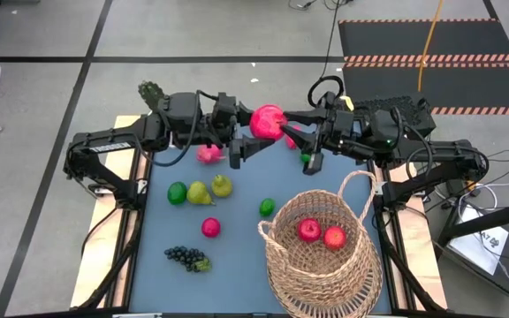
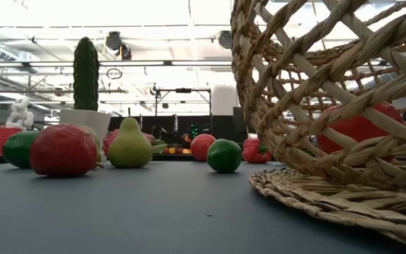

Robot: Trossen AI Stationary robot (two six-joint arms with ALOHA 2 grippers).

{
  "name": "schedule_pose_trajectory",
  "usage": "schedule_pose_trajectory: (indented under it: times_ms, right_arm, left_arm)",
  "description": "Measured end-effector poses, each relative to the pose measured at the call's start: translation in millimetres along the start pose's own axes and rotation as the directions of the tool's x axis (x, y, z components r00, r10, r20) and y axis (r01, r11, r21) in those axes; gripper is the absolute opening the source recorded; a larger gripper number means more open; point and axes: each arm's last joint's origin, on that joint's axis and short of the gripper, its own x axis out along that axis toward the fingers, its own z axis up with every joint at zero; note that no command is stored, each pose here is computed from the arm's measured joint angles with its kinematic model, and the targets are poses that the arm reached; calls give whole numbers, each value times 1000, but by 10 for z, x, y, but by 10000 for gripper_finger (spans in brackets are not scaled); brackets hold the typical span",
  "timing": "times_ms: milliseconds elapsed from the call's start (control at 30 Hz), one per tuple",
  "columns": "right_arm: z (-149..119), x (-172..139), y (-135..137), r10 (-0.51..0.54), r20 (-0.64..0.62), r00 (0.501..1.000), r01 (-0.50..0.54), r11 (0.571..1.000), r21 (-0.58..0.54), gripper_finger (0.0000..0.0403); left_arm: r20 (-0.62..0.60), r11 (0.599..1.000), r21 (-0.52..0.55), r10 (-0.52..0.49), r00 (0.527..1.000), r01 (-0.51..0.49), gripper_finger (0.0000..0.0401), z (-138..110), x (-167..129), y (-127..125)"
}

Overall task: Build produce basket
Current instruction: Put the red apple into the brown basket

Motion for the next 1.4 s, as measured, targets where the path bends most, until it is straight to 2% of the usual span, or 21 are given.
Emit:
schedule_pose_trajectory:
  times_ms: [167,433,833,1400]
  right_arm:
    - [-1,0,1,2,-1,1000,-2,1000,0,121]
    - [-16,0,4,6,-16,1000,-6,1000,-3,74]
    - [-40,-1,7,8,-41,999,-7,1000,25,65]
    - [-40,-1,8,7,-41,999,-6,1000,25,23]
  left_arm:
    - [0,1000,0,0,1000,0,363,0,0,0]
    - [-7,1000,0,4,1000,-4,363,-7,0,2]
    - [-26,1000,-1,9,1000,-9,363,-26,0,6]
    - [-32,1000,7,-3,999,3,363,-39,0,-32]
